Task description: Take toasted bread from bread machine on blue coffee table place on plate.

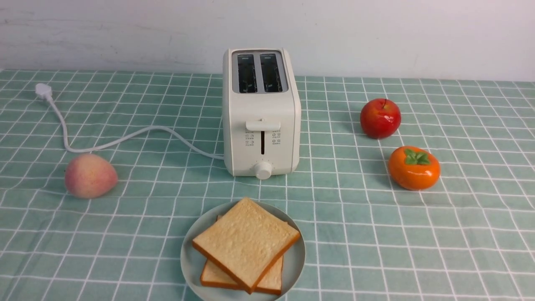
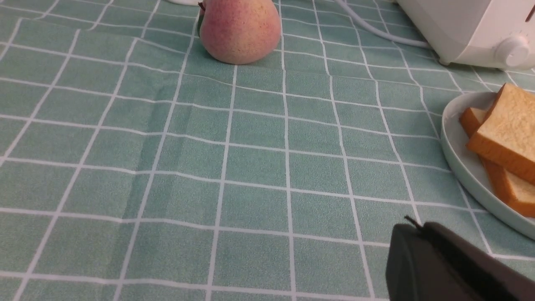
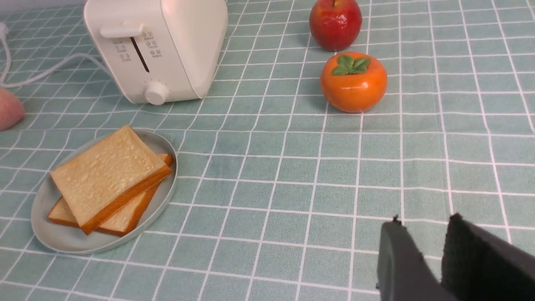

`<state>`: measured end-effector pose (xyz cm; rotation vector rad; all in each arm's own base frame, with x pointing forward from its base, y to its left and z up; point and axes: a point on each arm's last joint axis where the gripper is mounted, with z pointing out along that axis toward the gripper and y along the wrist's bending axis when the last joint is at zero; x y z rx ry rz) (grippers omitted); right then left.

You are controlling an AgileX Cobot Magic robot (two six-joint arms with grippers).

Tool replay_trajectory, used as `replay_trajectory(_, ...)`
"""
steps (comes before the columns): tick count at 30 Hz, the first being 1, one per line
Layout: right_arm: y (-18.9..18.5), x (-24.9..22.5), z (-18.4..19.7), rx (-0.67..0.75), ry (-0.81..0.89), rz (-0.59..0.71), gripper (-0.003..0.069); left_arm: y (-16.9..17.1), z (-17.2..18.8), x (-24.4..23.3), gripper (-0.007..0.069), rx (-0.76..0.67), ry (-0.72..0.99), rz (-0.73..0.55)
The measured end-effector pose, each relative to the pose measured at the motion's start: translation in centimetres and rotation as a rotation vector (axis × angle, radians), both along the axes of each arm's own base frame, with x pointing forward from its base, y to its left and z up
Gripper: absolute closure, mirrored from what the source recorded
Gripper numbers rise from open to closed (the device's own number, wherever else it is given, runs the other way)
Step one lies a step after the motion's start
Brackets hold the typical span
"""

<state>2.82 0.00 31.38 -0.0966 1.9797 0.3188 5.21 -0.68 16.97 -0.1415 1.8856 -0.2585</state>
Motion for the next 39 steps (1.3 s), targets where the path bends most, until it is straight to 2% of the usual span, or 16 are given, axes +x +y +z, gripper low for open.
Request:
replay_trajectory(18, 0.0, 0.0, 0.1, 0.004, -0.007, 0.001, 0.0460, 0.0, 0.0, 0.0, 0.0628, 0.001, 0.001, 0.000)
replay_trajectory(22, 0.5, 0.5, -0.1, 0.042, -0.061, 0.024, 0.0456, 0.0, 0.0, 0.0, 0.0629, 0.001, 0.002, 0.000)
replay_trajectory(24, 0.9, 1.1, -0.8, 0.091, -0.148, 0.073, 0.0453, 0.0, 0.0, 0.0, 0.0628, 0.001, 0.002, 0.000)
replay_trajectory(27, 1.1, 1.6, -2.3, 0.100, -0.222, 0.013, 0.0449, 0.0, 0.0, 0.0, 0.0626, 0.001, 0.002, 0.000)
replay_trajectory(31, 1.0, 2.6, -7.0, 0.103, -0.306, -0.093, 0.0443, 0.0, 0.0, 0.0, 0.0621, 0.001, 0.002, 0.000)
replay_trajectory(35, 0.2, 2.7, -12.4, 0.046, -0.245, -0.240, 0.0440, 0.0, -0.1, 0.0, 0.0617, 0.001, 0.004, 0.000)
replay_trajectory(39, -0.5, 2.5, -13.9, -0.029, -0.125, -0.336, 0.0434, 0.0, -0.1, 0.0, 0.0611, 0.002, 0.005, 0.000)
